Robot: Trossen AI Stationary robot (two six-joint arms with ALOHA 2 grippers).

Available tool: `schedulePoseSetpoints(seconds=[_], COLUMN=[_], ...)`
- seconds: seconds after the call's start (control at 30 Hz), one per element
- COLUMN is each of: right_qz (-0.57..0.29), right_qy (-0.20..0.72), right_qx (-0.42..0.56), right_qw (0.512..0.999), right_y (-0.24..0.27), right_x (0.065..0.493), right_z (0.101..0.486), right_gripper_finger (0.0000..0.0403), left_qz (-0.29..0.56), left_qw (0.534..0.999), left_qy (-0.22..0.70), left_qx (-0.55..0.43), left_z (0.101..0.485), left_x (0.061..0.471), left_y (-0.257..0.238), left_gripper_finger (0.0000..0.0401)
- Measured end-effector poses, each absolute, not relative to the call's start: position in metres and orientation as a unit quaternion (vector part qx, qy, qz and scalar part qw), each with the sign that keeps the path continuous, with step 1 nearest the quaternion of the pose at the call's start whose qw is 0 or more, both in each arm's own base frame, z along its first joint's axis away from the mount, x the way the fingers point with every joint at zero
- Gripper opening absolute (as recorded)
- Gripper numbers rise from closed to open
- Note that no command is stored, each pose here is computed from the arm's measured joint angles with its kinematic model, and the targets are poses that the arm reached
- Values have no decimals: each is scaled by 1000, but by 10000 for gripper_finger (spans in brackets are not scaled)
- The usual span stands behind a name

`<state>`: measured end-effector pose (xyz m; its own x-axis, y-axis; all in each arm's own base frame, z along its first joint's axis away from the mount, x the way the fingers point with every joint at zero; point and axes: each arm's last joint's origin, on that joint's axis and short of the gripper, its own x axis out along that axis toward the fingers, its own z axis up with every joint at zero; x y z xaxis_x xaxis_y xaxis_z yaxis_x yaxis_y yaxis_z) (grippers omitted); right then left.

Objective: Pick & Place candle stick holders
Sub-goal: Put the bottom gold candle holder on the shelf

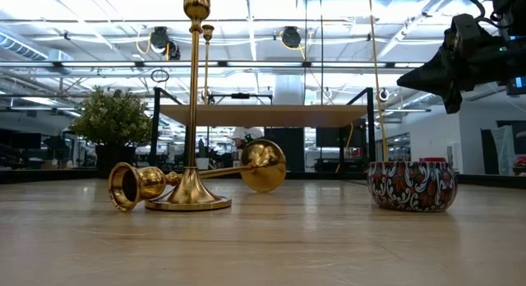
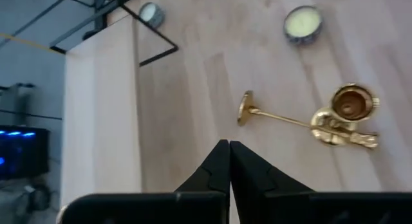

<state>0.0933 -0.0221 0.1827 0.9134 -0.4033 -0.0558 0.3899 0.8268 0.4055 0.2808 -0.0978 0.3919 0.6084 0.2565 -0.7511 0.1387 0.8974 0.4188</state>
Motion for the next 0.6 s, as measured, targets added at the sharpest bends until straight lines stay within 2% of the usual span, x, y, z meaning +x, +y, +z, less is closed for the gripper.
schedulePoseSetpoints(seconds=[0.2,0.6], right_qz=[-208,-208], right_qy=[-16,-16], right_qx=[209,209], right_qw=[956,956], right_y=[-22,-22], right_x=[93,93], right_z=[183,183], right_gripper_finger=[4,4], left_qz=[78,77], left_qw=[865,866], left_qy=[431,431], left_qx=[246,241], left_z=[393,393], left_x=[281,281], left_y=[-95,-95], left_gripper_finger=[31,31])
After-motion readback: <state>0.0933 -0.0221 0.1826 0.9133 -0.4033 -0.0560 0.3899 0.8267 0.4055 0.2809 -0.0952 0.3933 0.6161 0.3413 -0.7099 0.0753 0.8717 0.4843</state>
